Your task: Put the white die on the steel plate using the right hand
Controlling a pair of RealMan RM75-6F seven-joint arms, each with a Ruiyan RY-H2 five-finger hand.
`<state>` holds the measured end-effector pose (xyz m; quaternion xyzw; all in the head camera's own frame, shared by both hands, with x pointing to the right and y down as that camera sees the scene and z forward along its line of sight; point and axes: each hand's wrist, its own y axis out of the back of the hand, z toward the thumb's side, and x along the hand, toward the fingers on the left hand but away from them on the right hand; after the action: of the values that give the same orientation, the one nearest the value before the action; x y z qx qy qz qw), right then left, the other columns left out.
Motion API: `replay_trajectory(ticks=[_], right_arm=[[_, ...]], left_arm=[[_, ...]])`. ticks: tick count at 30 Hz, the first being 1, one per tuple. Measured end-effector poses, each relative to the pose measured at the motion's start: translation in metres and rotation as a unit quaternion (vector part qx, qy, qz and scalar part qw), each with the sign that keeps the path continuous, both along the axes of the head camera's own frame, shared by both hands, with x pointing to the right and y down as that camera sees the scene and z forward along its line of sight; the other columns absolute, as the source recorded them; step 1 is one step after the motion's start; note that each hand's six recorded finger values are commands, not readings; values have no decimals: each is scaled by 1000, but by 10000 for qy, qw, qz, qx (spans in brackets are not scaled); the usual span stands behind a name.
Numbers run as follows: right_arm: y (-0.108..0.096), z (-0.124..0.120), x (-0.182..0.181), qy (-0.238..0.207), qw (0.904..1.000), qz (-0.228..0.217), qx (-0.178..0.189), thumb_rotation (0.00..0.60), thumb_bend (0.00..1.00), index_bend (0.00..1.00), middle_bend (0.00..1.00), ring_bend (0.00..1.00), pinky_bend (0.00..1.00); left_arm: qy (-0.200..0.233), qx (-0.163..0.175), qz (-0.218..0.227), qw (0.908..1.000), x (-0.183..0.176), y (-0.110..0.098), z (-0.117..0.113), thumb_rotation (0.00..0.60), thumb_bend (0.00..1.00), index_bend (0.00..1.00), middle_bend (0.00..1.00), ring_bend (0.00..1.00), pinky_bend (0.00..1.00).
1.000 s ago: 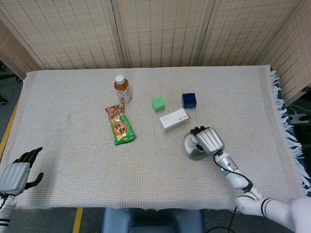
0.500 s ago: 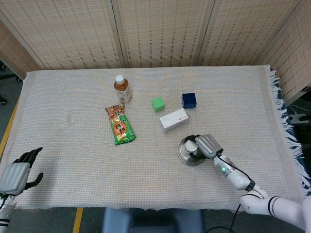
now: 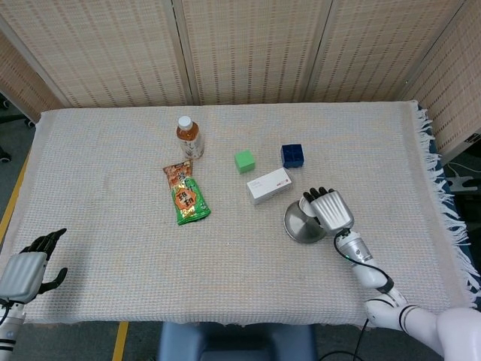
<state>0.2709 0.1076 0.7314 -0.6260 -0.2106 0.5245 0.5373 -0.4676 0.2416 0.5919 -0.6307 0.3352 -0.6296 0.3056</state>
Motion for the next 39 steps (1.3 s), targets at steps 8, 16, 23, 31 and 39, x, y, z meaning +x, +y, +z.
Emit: replay_trajectory(ticks=[8, 16, 23, 31, 39], right_arm=[[16, 12, -6, -435, 9951, 238, -854, 600, 267, 520, 422, 387, 619], [34, 11, -13, -1169, 9669, 652, -2173, 600, 268, 520, 422, 387, 622], [39, 3, -13, -1591, 9416, 863, -2838, 600, 268, 520, 422, 387, 624], [27, 1, -11, -1627, 9472, 897, -2614, 600, 268, 520, 421, 387, 624], [2, 0, -4, -1474, 9611, 1069, -2075, 600, 268, 520, 421, 387, 625]], left_arm=[[-1, 9, 0, 10000, 0, 0, 0, 600, 350, 92, 142, 163, 370], [-2, -4, 12, 10000, 0, 0, 0, 600, 350, 92, 142, 163, 370], [-7, -9, 11, 10000, 0, 0, 0, 600, 350, 93, 142, 163, 370], [-6, -17, 15, 10000, 1, 0, 1, 600, 349, 92, 142, 163, 370], [-11, -36, 14, 10000, 1, 0, 2, 600, 349, 92, 142, 163, 370]])
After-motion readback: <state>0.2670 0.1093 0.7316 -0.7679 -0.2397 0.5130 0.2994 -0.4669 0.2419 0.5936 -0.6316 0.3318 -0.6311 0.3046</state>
